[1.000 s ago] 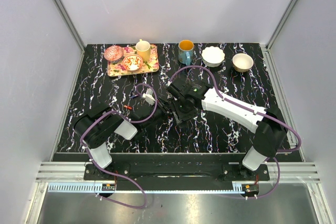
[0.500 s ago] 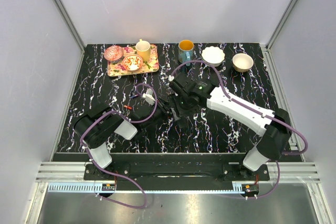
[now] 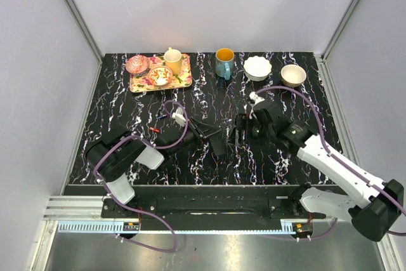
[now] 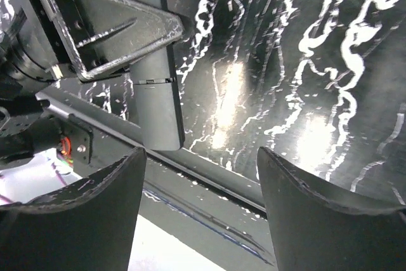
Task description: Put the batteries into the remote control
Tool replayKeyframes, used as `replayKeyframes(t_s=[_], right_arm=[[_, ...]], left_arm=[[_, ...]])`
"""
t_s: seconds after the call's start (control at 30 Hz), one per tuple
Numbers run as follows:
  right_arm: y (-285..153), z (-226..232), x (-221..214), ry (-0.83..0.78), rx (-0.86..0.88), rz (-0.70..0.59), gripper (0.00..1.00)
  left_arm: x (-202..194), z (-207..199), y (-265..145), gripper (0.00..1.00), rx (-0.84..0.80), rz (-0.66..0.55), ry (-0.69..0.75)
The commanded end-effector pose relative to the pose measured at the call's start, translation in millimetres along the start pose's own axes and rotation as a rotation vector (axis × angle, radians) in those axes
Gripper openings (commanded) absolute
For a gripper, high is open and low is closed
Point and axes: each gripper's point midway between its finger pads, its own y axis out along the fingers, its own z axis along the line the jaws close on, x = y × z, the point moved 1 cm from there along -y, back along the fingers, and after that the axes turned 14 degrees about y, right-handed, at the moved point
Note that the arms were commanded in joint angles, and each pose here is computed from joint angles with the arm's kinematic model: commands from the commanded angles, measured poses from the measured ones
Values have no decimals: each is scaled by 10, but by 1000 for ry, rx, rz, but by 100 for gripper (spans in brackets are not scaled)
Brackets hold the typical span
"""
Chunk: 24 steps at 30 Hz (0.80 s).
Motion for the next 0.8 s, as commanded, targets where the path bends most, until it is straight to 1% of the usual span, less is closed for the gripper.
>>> replayKeyframes(t_s=[0.0,0.03,0.1,0.13,0.2,0.33,0.57,0.77], right_arm=[[-4,472,7,83,320,3,78],[30,436,-68,92,336,23,79],[-12,511,-19,103,406,-4,82],[15,480,-76,111,418,15,82],[12,506,-48,119,457,4,82],[60,510,-121,124,508,38,82],[221,443,-247,140,513,94,78],[270,485,-326,145,576,135,74]], left_arm=[[213,-1010,-293,0,-428,-49,49],[208,-1018,-306,0,-431,-40,42],[175,-1039,-335,0,-441,-17,43],[170,-1051,-342,0,-445,-12,42],[153,-1084,-365,0,-455,-2,43],[157,-1126,-370,0,-462,5,49],[171,-1209,-363,0,-479,10,57],[171,-1226,-361,0,-480,14,61]])
